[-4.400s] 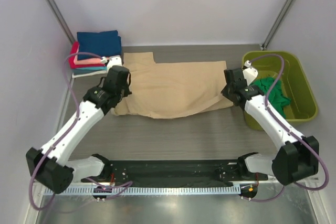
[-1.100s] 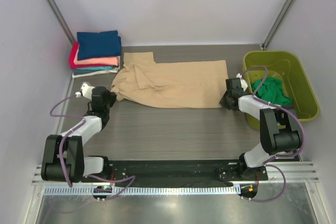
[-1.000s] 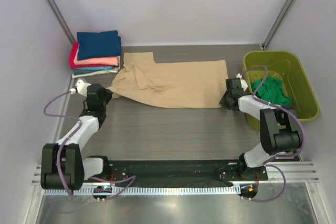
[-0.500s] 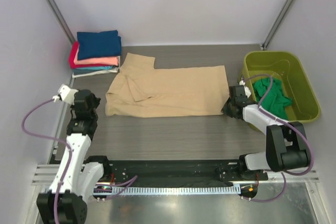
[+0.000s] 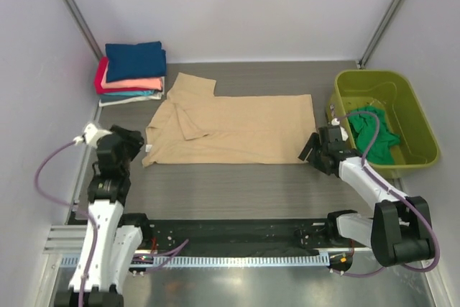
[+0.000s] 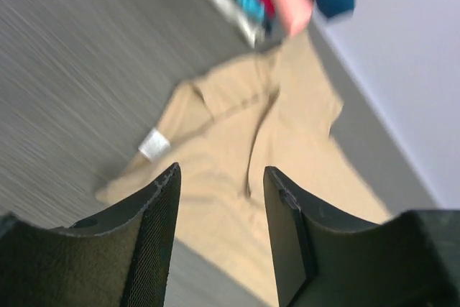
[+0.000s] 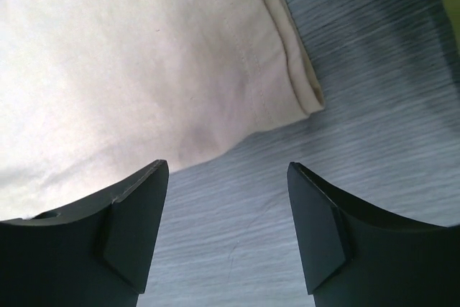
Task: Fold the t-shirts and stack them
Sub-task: Fold the tshirt
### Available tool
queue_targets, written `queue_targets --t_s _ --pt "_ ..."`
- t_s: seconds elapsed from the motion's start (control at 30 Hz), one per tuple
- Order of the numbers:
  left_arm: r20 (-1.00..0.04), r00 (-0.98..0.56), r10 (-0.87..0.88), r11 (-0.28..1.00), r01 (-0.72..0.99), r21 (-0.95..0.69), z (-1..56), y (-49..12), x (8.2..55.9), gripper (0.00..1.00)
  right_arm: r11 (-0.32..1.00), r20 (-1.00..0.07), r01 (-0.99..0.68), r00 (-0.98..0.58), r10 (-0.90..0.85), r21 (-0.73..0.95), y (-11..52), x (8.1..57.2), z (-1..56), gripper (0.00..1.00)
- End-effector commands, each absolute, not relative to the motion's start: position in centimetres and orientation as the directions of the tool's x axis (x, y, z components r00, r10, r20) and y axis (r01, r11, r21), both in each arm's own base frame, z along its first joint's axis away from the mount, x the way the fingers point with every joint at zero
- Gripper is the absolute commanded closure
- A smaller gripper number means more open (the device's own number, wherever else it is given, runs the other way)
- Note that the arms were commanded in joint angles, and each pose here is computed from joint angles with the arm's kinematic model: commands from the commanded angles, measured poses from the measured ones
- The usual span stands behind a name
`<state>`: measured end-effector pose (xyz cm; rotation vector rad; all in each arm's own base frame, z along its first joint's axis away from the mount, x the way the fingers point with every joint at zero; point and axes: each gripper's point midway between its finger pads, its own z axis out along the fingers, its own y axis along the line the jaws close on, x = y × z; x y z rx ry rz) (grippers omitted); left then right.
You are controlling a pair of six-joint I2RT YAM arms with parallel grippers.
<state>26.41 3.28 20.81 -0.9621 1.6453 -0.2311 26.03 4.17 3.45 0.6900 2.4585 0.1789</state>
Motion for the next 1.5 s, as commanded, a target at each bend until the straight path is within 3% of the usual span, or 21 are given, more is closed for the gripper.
queue_targets --t_s 0.0,0.07,0.4,0.73,0.97,1.1,1.3,1.47 --pt "-0.643 -0.322 -0.695 0.719 -0.285 -0.634 17.1 -2.8 29.5 0.49 0.849 -0.597 0.411 -0.606 0.526 0.332 3.6 28.3 8.4 0.27" --pt "-0.615 -0.41 -0.673 0.726 -0.21 -0.655 16.2 -4.9 30.1 0.5 0.855 -0.608 0.38 -0.601 0.519 0.354 4.2 28.7 9.3 0.27" --pt "-0.479 -0.6 -0.641 0.727 -0.274 -0.629 8.4 -8.3 32.8 0.5 0.87 -0.571 0.224 -0.678 0.462 0.439 8.6 33.9 9.0 0.31" --pt "-0.373 -0.674 -0.637 0.743 -0.41 -0.529 1.0 -8.0 30.7 0.53 0.891 -0.501 0.3 -0.744 0.442 0.341 8.0 33.4 2.5 0.32" --pt "-0.29 -0.625 -0.724 0.668 -0.534 -0.517 -1.2 -7.5 27.8 0.57 0.87 -0.448 0.406 -0.746 0.492 0.28 6.5 30.3 -1.0 0.34" --pt "-0.251 -0.577 -0.777 0.602 -0.564 -0.566 -0.1 -7.9 26.5 0.58 0.842 -0.48 0.449 -0.692 0.539 0.298 5.9 29.7 1.5 0.35" --pt "-0.284 -0.507 -0.814 0.573 -0.614 -0.543 2.6 -6.3 23.2 0.65 0.804 -0.4 0.472 -0.7 0.592 0.362 7.0 26.3 1.8 0.33" --pt "-0.307 -0.4 -0.864 0.5 -0.596 -0.628 6.3 -5.7 20.3 0.66 0.775 -0.34 0.465 -0.712 0.615 0.428 8.2 22.8 2.1 0.33"
